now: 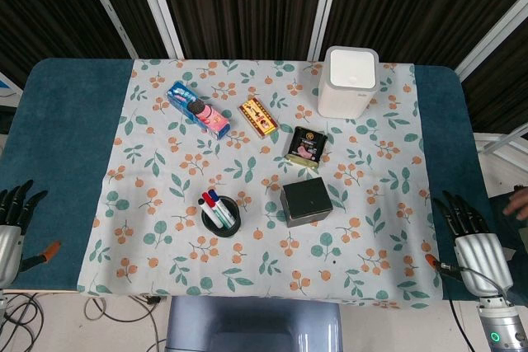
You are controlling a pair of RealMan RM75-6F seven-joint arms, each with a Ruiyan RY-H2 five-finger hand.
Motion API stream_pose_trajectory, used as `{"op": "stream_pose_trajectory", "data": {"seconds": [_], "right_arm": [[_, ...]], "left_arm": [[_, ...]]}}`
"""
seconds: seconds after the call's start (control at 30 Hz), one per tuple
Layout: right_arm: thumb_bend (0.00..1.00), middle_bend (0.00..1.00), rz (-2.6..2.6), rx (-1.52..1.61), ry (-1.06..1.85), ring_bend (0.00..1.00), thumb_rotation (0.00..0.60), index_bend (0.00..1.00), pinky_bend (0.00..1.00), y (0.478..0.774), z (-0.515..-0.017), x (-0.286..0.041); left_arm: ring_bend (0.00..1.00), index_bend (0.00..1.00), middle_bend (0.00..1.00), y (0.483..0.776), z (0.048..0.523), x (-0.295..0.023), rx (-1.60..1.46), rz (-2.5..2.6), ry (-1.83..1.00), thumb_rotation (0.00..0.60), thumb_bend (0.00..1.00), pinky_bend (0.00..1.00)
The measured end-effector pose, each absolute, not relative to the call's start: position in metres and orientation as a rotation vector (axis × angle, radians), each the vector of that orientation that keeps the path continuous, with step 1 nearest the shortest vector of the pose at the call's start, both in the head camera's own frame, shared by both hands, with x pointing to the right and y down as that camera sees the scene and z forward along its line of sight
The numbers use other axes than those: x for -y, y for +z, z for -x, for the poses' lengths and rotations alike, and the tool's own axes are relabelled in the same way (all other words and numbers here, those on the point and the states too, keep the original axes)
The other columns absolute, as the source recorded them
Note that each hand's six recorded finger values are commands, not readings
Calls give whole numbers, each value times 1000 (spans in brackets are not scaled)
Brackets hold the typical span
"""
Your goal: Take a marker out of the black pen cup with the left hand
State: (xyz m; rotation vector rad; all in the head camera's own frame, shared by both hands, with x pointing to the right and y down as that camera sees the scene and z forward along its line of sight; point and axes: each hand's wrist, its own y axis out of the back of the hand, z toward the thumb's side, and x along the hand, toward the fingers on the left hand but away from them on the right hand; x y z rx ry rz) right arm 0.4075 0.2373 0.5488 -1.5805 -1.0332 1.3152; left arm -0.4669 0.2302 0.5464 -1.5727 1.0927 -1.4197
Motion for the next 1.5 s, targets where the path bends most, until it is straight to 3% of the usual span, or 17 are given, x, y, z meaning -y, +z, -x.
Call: {"op": "stream_pose_trajectory", "data": {"seconds": [1.13, 1.33, 1.5], "right_arm": [[129, 0, 1573, 1043, 1342, 0, 600, 82, 169, 549, -410, -237], [129, 0, 1578, 1057, 1345, 0, 600, 82, 169, 548, -411, -237], [130, 0, 1570, 1059, 1345, 0, 600, 82, 169, 548, -412, -237]], "left_arm": [[0, 150, 0, 552, 471, -223, -1111, 1591, -1433, 600, 148, 0], [0, 165, 0, 559, 463, -208, -1097, 1638, -1401, 600, 150, 0], [0, 210, 0, 576, 425, -185, -986, 1795, -1343, 600, 191, 0]]}}
